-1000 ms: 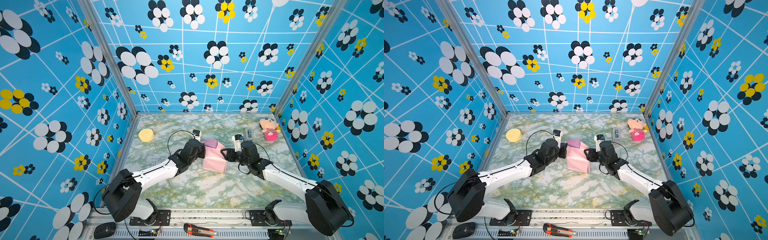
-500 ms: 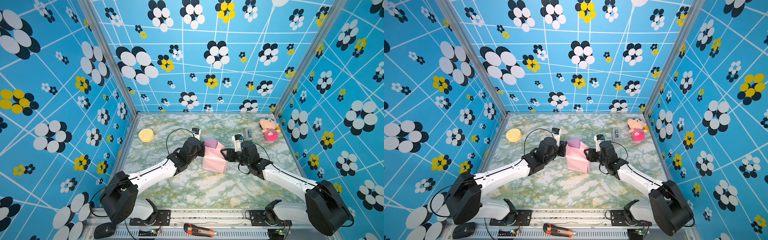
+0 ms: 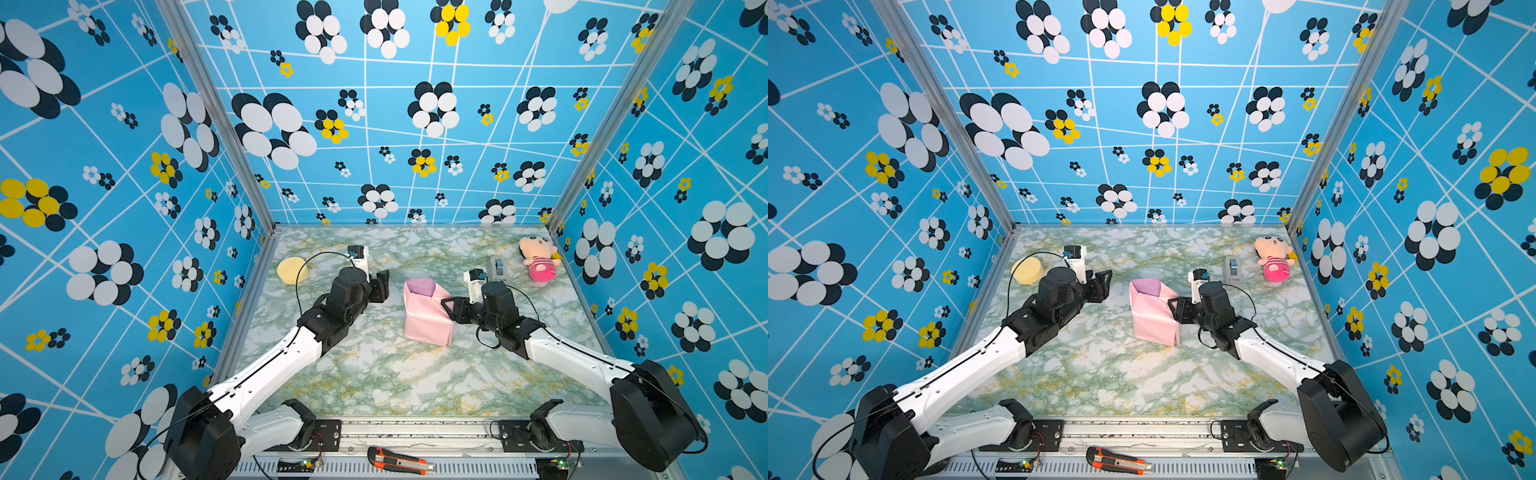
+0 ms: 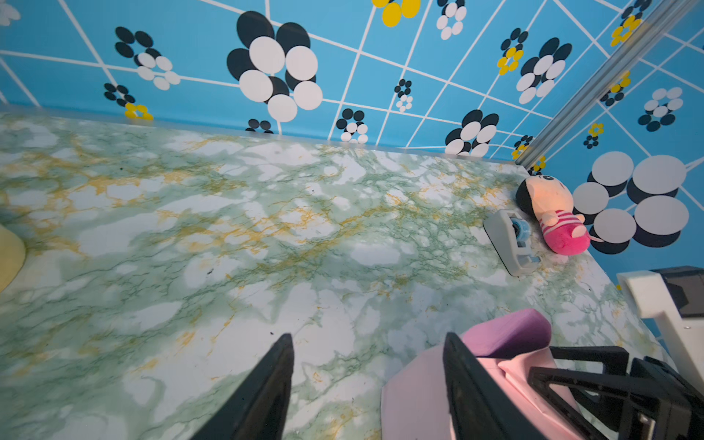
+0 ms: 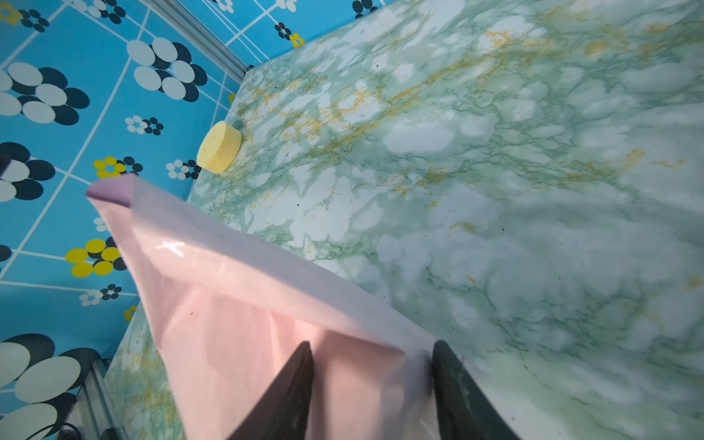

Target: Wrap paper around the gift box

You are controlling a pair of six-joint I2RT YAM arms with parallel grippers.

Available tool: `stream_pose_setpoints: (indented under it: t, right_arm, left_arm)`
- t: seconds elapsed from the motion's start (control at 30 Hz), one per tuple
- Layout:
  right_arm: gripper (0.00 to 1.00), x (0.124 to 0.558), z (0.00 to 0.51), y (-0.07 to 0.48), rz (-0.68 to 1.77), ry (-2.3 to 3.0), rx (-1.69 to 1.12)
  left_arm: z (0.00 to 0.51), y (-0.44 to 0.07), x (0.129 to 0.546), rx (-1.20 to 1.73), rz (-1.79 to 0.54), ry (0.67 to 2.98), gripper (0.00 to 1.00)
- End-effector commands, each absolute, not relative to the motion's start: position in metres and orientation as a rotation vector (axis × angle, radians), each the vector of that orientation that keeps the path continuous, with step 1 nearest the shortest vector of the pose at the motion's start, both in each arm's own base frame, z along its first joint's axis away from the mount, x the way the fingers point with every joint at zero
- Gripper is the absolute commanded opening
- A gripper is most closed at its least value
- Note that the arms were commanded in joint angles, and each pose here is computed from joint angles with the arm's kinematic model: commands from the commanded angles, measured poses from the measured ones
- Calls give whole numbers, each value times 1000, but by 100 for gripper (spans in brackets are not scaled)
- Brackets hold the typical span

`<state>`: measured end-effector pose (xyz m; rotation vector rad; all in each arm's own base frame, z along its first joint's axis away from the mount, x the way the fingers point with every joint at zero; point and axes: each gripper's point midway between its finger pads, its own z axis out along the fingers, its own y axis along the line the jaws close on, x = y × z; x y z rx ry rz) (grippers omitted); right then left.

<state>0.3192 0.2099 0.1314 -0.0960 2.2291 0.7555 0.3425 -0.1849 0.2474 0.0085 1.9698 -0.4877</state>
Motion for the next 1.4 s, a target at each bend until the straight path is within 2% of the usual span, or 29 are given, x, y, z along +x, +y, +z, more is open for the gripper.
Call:
stream_pose_setpoints:
  t: [0.0,0.17,0.57,1.37]
  right_arm:
    - [52,288,78,199,670,2452,-120]
    - [52,288,79,199,674,2450,-122]
    - [52,289,83,200,681,2444,-124]
    - [52,291,82,202,686,2441,-126]
  left_arm:
    - [216,-169,336,-65,-506,2070,65]
    - [196,-165,339,-120,-575,2120,65]
    - [167,-199,347,-74,-721,2190,64]
    - [151,-246,344,31,-842,2198,63]
